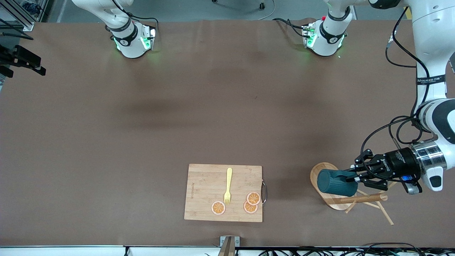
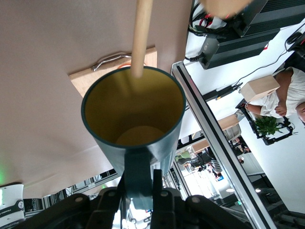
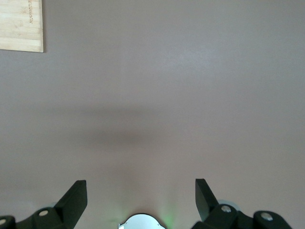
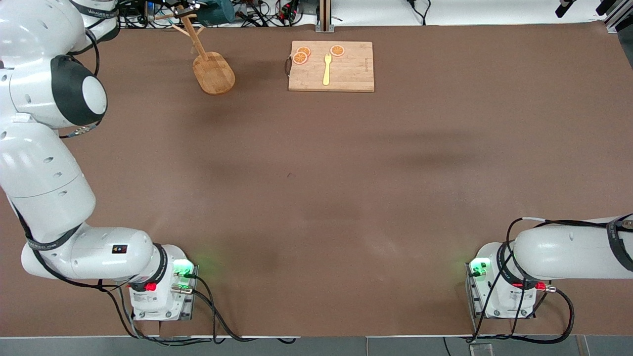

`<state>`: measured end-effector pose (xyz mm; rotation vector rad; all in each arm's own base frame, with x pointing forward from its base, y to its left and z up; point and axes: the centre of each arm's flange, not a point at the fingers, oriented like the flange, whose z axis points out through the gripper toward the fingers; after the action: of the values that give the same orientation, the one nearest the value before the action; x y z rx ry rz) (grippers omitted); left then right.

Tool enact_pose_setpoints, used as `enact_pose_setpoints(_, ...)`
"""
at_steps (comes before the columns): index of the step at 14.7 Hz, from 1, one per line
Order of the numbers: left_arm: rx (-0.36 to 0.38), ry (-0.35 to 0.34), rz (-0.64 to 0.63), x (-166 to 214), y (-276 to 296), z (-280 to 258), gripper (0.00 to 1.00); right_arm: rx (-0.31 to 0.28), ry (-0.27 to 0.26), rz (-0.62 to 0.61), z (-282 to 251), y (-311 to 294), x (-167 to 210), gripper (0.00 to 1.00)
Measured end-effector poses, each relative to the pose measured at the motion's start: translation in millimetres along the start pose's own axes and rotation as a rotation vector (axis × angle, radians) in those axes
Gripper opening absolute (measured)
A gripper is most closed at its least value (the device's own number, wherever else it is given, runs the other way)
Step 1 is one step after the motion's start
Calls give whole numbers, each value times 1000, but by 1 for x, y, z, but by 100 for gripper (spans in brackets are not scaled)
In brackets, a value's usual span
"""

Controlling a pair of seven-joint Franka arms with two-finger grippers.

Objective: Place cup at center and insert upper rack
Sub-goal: 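Hang the mug onto a stand peg with the left gripper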

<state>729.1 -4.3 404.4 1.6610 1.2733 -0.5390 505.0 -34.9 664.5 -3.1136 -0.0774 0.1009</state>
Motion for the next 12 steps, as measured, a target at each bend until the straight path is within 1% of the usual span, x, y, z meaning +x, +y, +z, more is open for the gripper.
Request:
enact_pose_setpoints(6, -48, -34, 3, 30, -6, -1, 21, 0, 1, -1, 0, 0, 0, 100)
enact_pose_setpoints(12, -79, -12, 34, 64, -16, -25, 21, 0, 1, 0, 0, 0, 0, 100)
